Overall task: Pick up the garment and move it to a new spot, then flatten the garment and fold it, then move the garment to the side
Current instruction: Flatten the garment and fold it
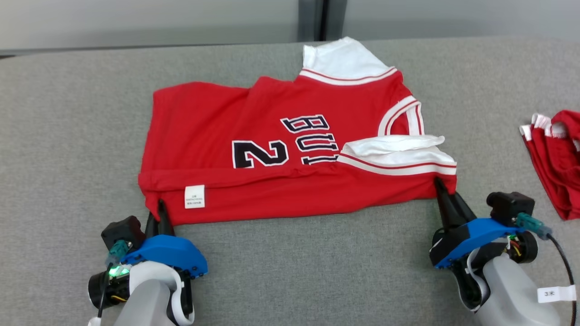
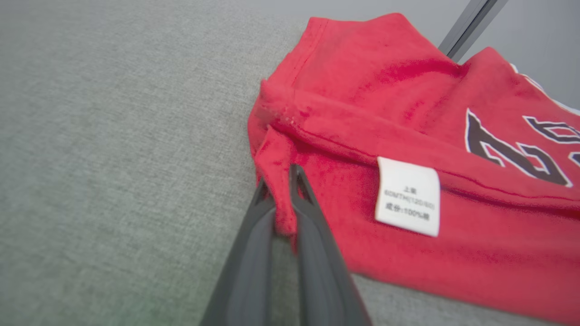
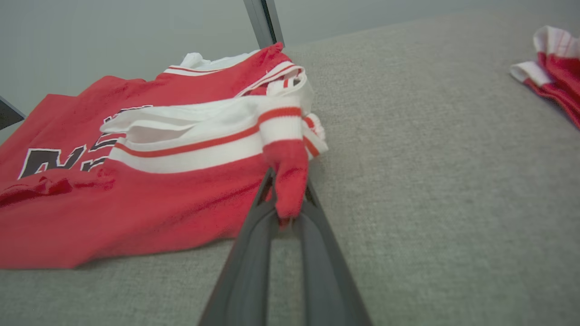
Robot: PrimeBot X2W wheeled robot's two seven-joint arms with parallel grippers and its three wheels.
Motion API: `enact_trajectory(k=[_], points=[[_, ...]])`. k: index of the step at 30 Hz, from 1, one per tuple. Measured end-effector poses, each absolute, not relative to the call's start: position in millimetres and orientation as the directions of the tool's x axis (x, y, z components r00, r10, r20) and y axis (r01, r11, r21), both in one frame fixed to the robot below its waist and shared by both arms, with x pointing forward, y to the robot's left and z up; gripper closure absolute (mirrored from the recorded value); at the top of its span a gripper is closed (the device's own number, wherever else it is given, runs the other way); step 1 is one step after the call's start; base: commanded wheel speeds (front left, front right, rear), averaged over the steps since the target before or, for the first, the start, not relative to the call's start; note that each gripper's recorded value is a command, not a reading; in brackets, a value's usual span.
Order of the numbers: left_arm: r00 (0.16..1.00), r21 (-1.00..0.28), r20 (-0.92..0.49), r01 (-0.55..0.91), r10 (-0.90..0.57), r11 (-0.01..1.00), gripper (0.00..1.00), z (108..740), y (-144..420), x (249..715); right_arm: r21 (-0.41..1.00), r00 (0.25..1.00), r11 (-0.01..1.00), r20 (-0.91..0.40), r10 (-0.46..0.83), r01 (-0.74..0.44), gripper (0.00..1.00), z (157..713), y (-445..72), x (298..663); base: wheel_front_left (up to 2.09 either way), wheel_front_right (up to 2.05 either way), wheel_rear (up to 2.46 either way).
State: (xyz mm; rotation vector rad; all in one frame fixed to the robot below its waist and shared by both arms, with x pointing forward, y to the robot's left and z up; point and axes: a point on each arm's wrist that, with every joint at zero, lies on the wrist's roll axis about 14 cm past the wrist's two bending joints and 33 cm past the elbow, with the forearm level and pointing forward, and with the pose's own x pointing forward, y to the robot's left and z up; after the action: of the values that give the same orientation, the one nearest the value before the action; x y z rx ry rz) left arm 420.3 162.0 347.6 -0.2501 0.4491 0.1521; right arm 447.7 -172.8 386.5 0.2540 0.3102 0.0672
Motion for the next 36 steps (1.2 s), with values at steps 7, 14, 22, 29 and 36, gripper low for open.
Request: enact_trajectory(k=[7, 14, 22, 29, 36], points=[[0.946, -0.213, -0.296, -0.199, 0.131, 0.957, 1.0, 402, 181, 415, 0.282, 0.981, 0.959, -0.172, 0.092, -0.041, 1.0, 434, -173, 445, 0.0, 0.0, 0.0], [0.93, -0.198, -0.338, -0.219, 0.143, 0.956, 1.0, 390, 190, 360, 0.294, 0.978, 0.954, -0.179, 0.112, -0.056, 1.0, 435, -166, 399, 0.0, 0.0, 0.0], [0.868, -0.175, -0.482, -0.233, 0.123, 0.957, 0.0, 344, 182, 310, 0.286, 0.936, 0.957, -0.321, 0.147, -0.052, 0.0, 387, -162, 346, 0.0, 0.0, 0.0], [0.925, -0.164, -0.372, -0.151, 0.08, 0.975, 0.0, 376, 174, 360, 0.276, 0.961, 0.959, -0.245, 0.129, -0.059, 0.0, 409, -173, 376, 0.0, 0.0, 0.0], [0.954, -0.068, -0.3, -0.035, 0.014, 0.997, 0.0, 418, 178, 440, 0.248, 0.979, 0.961, -0.13, 0.158, -0.122, 0.0, 447, -167, 426, 0.0, 0.0, 0.0]])
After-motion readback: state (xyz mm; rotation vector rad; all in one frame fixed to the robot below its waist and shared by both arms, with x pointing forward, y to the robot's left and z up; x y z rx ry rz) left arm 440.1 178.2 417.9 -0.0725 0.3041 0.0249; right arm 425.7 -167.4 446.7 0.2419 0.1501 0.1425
